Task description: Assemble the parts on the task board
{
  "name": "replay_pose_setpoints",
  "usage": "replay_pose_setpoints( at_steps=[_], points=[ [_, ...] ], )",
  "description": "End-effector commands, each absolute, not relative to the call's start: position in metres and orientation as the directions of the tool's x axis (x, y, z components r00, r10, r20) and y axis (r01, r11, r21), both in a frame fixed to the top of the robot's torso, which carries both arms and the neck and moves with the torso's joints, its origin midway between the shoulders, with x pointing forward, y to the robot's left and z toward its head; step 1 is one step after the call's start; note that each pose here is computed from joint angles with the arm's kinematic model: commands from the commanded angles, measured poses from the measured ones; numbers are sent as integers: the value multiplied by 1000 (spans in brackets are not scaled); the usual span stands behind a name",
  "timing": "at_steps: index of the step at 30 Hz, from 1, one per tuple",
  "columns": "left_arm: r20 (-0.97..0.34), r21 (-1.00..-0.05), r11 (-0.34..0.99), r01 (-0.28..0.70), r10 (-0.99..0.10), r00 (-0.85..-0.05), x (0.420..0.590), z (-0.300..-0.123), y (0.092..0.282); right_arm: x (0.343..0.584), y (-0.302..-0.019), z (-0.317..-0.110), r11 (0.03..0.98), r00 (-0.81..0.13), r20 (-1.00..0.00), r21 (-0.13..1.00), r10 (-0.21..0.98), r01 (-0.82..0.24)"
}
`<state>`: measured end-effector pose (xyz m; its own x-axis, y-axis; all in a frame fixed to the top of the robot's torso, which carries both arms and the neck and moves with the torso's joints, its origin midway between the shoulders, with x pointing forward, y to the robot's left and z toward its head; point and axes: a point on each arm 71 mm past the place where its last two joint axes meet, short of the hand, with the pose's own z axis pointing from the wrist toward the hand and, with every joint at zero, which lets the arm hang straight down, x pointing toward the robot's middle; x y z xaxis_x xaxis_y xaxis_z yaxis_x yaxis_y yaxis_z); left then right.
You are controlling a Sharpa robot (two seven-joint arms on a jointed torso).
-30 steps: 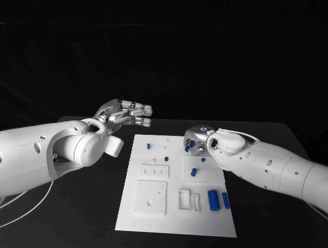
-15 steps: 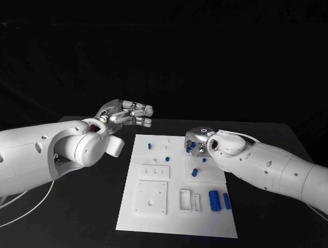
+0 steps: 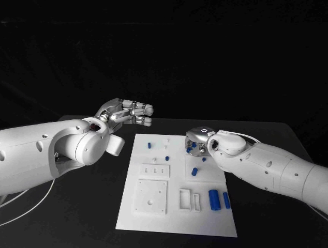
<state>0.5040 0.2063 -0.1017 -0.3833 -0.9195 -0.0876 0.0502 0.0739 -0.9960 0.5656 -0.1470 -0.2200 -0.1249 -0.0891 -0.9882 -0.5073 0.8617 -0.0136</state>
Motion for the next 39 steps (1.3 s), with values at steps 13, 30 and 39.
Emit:
replay_pose_setpoints(
  at_steps=[13, 30, 39],
  points=[
    [-90, -996, 71, 62, -917, -389, 505, -100, 206, 563, -135, -201, 859, 27, -1000, -10, 4, -512],
    [-91, -995, 71, 64, -914, -395, 506, -100, 201, 575, -104, -185, 874, 96, -994, -7, 45, -486],
    [-89, -996, 69, 64, -909, -406, 505, -100, 196, 579, -94, -185, 876, 105, -994, -16, 39, -482]
  ],
)
